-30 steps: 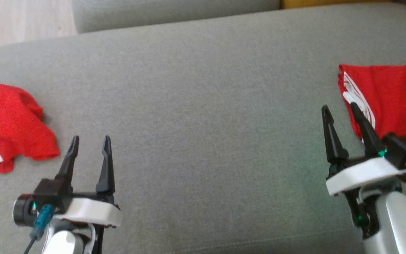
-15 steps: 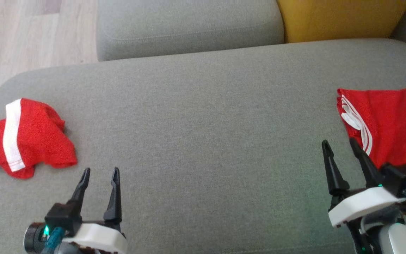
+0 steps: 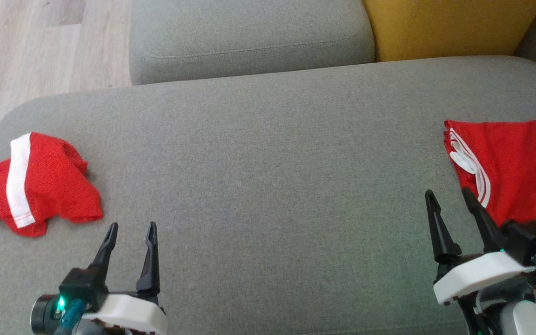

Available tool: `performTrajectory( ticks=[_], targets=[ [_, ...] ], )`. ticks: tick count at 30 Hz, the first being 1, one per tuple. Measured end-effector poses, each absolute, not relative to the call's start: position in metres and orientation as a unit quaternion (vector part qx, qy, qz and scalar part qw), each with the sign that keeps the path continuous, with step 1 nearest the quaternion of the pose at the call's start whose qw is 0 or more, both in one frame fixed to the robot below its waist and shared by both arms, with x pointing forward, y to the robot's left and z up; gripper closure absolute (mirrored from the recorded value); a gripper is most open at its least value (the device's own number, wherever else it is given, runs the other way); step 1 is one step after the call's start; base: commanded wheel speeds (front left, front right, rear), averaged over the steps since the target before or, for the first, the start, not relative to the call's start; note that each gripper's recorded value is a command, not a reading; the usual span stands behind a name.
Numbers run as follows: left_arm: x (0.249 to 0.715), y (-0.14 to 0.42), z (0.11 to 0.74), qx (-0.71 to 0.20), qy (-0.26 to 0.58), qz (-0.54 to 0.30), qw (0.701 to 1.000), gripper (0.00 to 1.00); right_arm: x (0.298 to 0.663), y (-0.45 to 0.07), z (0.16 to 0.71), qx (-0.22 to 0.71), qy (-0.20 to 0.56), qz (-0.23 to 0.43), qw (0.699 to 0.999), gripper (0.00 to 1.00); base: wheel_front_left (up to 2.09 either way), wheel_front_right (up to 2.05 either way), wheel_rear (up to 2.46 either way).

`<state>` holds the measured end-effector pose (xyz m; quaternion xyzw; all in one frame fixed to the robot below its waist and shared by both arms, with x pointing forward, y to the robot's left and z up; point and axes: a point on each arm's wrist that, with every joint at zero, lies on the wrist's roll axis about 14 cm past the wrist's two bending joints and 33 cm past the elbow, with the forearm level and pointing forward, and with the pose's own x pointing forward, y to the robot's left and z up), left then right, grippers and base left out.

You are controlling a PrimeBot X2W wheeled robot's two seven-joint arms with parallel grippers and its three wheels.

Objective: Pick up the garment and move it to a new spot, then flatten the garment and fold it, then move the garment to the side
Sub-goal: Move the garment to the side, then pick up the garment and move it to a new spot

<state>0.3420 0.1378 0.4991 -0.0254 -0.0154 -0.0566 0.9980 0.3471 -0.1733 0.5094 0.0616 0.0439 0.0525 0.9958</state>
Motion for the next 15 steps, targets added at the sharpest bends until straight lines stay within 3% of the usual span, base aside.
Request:
performTrajectory(
  ticks=[15],
  targets=[
    [0.3413,0.1415,0.4957,-0.028,-0.01,-0.049,0.998,0.0,0.3513,-0.1704,0.5074,0.061,0.05,0.057,0.995,0.0,0.0,0.0,0.0]
  ],
)
